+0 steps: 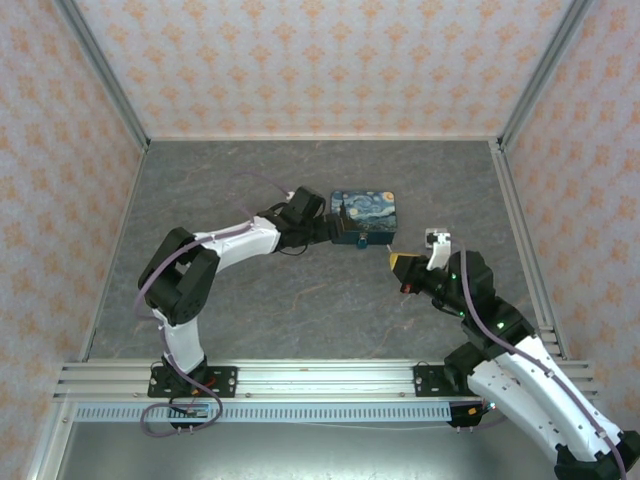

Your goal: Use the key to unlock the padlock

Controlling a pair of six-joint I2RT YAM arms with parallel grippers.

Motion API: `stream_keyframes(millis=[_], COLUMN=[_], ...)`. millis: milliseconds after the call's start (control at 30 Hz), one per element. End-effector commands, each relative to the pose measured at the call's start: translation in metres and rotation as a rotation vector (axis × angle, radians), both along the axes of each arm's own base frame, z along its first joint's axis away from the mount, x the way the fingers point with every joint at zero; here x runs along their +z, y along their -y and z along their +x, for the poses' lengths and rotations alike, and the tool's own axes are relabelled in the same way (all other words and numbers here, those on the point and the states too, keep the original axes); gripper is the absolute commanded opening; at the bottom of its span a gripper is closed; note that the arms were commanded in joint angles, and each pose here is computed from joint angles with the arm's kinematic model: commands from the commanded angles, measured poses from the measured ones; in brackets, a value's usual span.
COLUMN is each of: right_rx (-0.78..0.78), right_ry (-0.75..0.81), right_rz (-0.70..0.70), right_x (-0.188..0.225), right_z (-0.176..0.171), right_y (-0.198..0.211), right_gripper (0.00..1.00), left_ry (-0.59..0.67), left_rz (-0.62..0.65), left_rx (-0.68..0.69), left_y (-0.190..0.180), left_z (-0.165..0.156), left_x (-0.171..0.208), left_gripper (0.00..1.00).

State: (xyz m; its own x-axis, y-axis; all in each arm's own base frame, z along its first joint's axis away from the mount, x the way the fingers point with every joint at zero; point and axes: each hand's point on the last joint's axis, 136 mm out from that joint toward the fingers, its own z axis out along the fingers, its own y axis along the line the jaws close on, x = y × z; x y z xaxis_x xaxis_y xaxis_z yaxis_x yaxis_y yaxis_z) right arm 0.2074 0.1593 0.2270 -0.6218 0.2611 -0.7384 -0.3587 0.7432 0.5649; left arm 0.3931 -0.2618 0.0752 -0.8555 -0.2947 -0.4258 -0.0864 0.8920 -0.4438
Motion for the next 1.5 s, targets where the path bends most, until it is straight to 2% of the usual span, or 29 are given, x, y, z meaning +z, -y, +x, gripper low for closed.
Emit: stream_keyframes(millis=[0, 600, 800, 967, 1033, 1167, 1267, 1467], right_rx=[0.009, 0.014, 0.026, 0.037, 0.044, 0.061, 0.075, 0.123], right_ry=[0.000, -0.022, -0.017, -0.027, -0.035, -0.049, -0.062, -0.091], right_rz=[0.014, 0.005, 0.009, 0.012, 0.014, 0.034, 0.052, 0.153], right_x=[0.000, -0.009, -0.009, -0.011, -0.012, -0.015, -0.015, -0.007], right_z=[0.001, 0.001, 0.001, 0.001, 0.002, 0.006, 0.011, 0.025], right_y=[-0.004, -0.005, -0.007, -0.010, -0.012, -0.020, -0.028, -0.053], right_gripper=[0.00, 0.00, 0.00, 0.00, 0.00, 0.00, 0.00, 0.00], left_ry=[-0.082, -0.068, 0.047, 0.179, 0.257, 0.350, 0.349, 0.364], left_rz=[0.137, 0.169, 0.132, 0.116, 0.064, -0.092, -0.194, -0.282], left_rx=[0.026, 0.117, 0.063, 0.048, 0.005, -0.157, -0.261, -0.393], left_y=[-0.035, -0.091, -0.086, -0.101, -0.099, -0.069, -0.049, -0.018], left_z=[-0.021, -0.004, 0.005, 0.008, 0.005, -0.016, -0.034, -0.057], left_x=[-0.026, -0.013, 0.020, 0.054, 0.070, 0.086, 0.076, 0.059], left_gripper=[0.88, 0.89, 0.92, 0.96, 0.96, 0.94, 0.90, 0.85])
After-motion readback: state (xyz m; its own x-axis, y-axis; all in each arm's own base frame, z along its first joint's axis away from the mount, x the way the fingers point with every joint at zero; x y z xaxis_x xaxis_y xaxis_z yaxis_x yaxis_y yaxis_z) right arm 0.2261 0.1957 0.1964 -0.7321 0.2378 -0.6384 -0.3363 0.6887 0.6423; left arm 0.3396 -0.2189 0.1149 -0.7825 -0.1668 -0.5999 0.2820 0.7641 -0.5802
